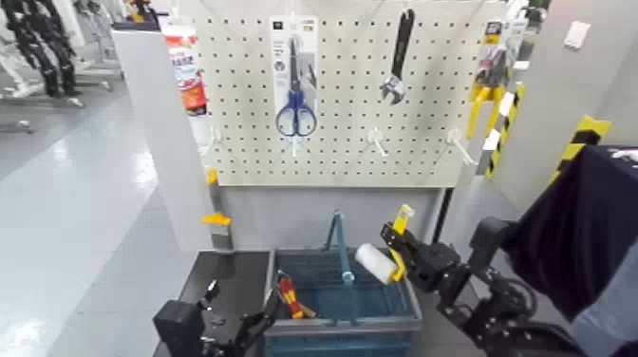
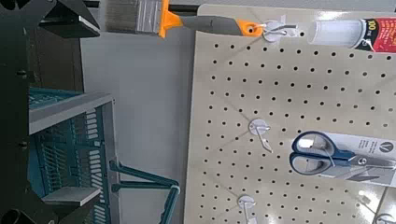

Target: Put the yellow roller into the crate.

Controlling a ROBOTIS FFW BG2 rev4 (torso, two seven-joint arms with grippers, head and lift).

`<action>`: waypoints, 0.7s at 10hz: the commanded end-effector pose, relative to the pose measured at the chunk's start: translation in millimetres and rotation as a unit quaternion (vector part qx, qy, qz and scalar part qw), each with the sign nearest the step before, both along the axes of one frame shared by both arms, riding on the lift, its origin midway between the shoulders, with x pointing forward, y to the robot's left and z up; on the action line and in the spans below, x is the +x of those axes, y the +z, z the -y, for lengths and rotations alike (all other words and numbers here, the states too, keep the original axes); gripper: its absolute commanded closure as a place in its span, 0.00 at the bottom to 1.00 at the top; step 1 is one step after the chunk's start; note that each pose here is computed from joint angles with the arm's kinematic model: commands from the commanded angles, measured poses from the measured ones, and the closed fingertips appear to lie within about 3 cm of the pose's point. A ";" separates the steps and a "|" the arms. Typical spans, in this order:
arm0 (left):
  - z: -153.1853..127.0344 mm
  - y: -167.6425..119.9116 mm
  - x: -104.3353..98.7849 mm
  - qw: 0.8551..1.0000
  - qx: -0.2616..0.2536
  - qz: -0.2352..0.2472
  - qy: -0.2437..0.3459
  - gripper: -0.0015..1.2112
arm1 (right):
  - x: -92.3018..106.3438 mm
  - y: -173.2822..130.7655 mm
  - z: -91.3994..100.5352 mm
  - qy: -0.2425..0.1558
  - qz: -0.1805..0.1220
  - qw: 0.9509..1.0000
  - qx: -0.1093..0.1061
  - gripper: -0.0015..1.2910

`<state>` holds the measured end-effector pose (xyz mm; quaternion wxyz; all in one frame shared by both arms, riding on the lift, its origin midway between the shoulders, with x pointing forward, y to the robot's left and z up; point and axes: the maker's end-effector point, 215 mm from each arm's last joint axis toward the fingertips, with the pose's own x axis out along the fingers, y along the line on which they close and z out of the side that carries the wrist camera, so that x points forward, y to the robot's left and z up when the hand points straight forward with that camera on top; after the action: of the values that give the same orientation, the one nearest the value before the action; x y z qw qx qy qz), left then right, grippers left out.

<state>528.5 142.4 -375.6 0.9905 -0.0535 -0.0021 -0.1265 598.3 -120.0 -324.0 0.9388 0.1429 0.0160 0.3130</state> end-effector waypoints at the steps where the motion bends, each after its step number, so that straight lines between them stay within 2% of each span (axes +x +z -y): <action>1: 0.6 0.0 -0.1 1.000 0.000 0.000 0.000 0.09 | -0.4 -37.3 -5.9 0.002 -0.046 0.998 0.032 0.96; 5: 1.4 -0.1 -0.3 1.000 0.000 0.000 -0.001 0.09 | 2.8 -63.2 -18.1 0.003 -0.082 0.996 0.021 0.96; 7: 1.0 0.1 -0.1 1.000 -0.001 0.000 0.000 0.09 | 3.4 -65.0 -21.9 0.005 -0.088 0.996 0.010 0.91</action>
<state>528.4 141.2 -375.5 0.9904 -0.0543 -0.0020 -0.1271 601.6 -99.5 -389.8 0.9309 0.1808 0.0948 0.3030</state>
